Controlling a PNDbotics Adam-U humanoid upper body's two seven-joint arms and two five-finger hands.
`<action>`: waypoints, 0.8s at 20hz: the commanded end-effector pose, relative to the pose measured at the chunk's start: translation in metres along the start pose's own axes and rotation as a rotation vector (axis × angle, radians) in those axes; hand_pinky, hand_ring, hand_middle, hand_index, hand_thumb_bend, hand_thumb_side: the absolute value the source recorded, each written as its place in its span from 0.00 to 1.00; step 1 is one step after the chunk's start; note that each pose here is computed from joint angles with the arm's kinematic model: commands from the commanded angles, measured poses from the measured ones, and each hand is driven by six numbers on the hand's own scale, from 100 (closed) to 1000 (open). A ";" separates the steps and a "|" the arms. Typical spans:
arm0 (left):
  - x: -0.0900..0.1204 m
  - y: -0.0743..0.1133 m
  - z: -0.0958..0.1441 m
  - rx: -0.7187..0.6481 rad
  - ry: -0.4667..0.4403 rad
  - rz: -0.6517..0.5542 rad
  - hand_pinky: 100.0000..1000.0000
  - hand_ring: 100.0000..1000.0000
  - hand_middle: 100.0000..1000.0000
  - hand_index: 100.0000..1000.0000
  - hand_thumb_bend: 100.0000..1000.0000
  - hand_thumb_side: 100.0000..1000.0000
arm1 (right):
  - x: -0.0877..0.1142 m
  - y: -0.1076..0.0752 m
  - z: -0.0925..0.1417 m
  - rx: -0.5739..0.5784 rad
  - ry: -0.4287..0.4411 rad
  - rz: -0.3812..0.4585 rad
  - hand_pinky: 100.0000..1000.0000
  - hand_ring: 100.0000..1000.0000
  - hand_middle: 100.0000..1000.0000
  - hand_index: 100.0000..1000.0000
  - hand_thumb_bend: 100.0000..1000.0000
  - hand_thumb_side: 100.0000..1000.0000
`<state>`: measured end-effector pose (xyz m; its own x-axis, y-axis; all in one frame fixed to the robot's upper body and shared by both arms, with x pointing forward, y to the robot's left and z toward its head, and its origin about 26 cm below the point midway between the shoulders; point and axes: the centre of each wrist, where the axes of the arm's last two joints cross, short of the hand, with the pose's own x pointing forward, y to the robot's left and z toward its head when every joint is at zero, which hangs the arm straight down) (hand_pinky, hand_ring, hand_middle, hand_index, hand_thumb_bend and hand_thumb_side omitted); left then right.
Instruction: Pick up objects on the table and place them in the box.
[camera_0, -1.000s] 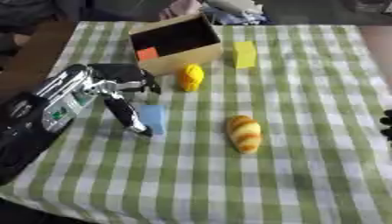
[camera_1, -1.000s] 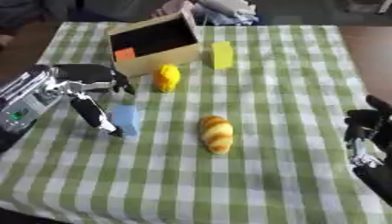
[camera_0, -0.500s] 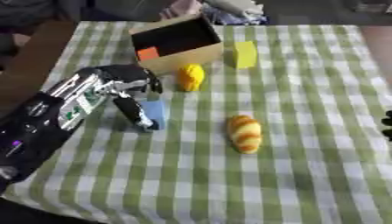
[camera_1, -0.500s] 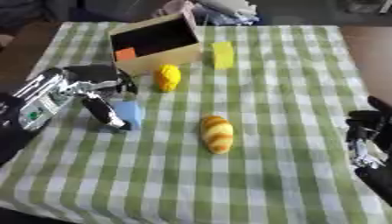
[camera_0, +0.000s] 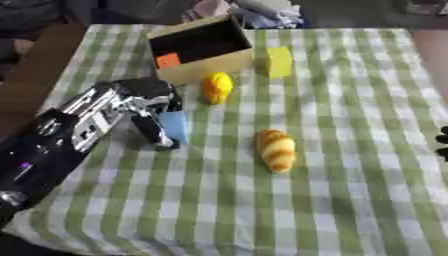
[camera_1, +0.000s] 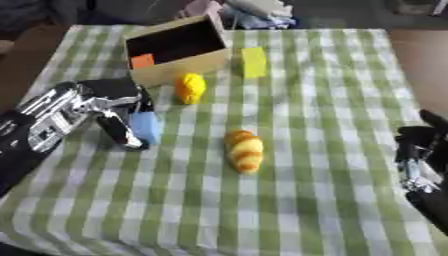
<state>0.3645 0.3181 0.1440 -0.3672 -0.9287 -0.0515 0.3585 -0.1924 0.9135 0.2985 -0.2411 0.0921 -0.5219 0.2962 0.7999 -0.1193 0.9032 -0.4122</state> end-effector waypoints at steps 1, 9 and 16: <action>-0.005 0.016 0.013 0.053 0.019 -0.048 0.45 0.38 0.40 0.54 0.35 0.16 | 0.004 -0.003 -0.003 -0.002 -0.018 0.005 0.64 0.71 0.68 0.93 0.00 0.41; 0.005 0.046 0.044 0.154 -0.015 -0.080 0.45 0.38 0.40 0.53 0.30 0.15 | 0.004 -0.004 -0.003 -0.001 -0.018 0.009 0.64 0.71 0.68 0.93 0.00 0.41; 0.008 0.079 0.068 0.222 -0.024 -0.073 0.45 0.38 0.40 0.53 0.29 0.13 | 0.004 -0.004 -0.002 0.003 -0.016 0.009 0.64 0.71 0.68 0.93 0.00 0.41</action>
<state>0.3348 0.3107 0.2235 -0.4239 -0.9020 -0.0812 0.1738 -0.1691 0.9702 0.2985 -0.2412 0.0921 -0.5213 0.2964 0.8003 -0.1200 0.9030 -0.4126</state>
